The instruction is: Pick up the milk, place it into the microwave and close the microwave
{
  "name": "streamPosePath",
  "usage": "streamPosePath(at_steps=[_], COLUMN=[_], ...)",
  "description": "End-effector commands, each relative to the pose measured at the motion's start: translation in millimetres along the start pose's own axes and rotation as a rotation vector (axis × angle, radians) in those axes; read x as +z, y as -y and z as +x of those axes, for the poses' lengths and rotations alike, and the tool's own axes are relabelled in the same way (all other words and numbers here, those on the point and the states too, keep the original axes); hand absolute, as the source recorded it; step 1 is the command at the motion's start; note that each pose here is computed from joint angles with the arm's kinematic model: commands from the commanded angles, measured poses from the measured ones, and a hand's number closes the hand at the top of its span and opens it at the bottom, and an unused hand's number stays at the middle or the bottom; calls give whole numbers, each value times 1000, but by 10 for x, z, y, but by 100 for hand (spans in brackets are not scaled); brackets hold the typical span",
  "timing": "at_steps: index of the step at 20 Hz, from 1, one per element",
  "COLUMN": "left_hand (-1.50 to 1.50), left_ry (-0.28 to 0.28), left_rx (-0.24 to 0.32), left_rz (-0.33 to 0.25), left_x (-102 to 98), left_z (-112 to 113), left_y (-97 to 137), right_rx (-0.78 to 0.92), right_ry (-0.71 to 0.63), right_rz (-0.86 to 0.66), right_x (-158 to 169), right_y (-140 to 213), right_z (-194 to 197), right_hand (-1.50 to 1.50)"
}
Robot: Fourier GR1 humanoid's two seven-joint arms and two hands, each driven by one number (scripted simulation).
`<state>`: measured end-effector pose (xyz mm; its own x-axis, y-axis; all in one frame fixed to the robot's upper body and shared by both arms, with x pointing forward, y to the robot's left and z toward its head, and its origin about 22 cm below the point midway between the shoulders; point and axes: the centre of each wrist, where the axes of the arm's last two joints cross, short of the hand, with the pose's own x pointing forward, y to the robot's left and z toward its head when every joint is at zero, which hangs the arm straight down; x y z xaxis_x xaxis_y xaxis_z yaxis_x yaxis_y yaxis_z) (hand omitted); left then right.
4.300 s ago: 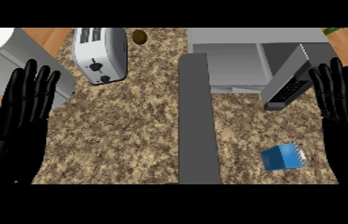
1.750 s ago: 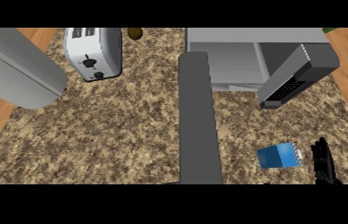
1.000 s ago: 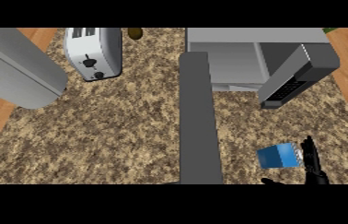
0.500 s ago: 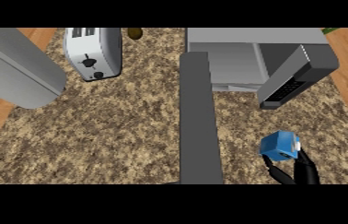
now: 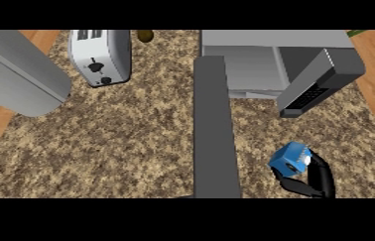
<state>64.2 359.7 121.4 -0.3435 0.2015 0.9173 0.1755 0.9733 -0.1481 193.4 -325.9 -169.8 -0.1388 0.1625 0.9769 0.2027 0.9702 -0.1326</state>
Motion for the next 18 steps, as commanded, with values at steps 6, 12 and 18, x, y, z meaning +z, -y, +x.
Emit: streamPosePath(at_steps=[6,12,18], left_hand=[-150,-150,-150], left_ry=[-8,-11,-13], left_rx=[-6,-3,10], left_rz=[-42,-25,-40], left_x=[-115,51,-3], left_z=[122,-12,-81], left_y=[-115,-42,42], right_rx=[-116,-52,-29], right_ry=[120,144,183], right_rz=[155,191,184], right_x=[-484,-549,-1199], right_y=[-633,-825,-1099], right_z=[104,127,518], right_hand=[150,150,150])
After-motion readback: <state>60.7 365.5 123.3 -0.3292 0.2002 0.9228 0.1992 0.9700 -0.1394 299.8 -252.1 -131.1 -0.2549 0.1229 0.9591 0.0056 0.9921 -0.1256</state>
